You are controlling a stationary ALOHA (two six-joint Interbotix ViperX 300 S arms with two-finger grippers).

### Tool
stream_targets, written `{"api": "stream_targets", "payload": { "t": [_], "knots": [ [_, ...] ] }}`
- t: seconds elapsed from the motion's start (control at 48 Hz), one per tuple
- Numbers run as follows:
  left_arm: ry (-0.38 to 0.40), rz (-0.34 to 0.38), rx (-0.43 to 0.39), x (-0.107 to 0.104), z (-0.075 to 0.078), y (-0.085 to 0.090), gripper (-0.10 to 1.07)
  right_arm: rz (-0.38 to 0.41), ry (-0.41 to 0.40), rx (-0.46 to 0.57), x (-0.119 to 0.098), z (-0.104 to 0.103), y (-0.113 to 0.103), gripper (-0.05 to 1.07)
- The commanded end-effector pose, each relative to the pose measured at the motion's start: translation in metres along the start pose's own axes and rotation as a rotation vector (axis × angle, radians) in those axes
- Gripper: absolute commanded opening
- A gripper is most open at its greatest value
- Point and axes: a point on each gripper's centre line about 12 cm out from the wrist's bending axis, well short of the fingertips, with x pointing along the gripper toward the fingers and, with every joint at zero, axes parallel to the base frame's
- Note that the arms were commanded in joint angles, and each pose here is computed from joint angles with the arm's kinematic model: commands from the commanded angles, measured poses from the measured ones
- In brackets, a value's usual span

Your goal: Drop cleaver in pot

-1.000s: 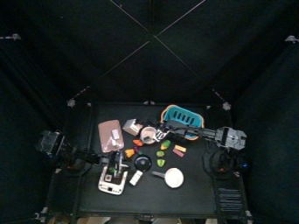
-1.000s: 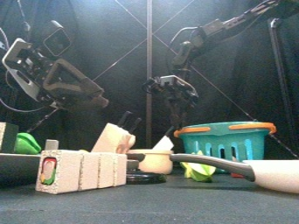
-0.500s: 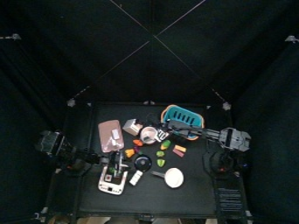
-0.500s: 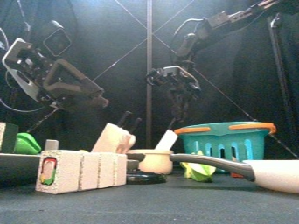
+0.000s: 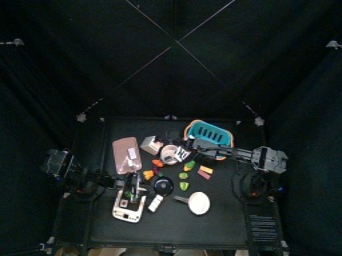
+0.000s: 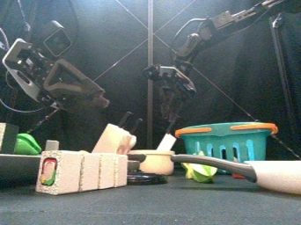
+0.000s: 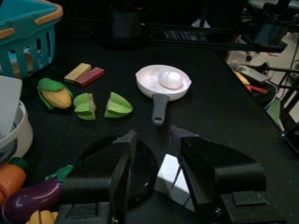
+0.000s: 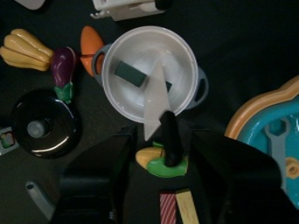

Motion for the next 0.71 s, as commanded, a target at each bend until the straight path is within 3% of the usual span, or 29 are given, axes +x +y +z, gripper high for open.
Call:
{"api": "stream_targets", "payload": {
  "t": [0.0, 0.125, 0.292, 0.5, 0.688],
  "knots": [
    [-0.02, -0.001, -0.002, 0.003, 0.005, -0.001, 0.77, 0.008, -0.03, 0.003, -0.009, 0.003, 0.0, 0.95],
    [-0.021, 0.0, -0.003, 0.003, 0.005, -0.001, 0.77, 0.006, -0.014, 0.002, -0.009, -0.006, -0.001, 1.04],
    [-0.02, -0.002, -0.004, 0.003, 0.005, -0.001, 0.77, 0.013, -0.025, 0.003, -0.019, -0.02, -0.003, 1.04],
    [-0.023, 0.006, -0.008, 0.003, 0.006, 0.0, 0.77, 0.08, -0.128, 0.032, -0.038, -0.029, -0.001, 1.04],
    [-0.026, 0.01, -0.01, 0.004, 0.006, 0.0, 0.77, 0.087, -0.105, 0.013, -0.033, -0.045, 0.004, 1.04]
  ]
}}
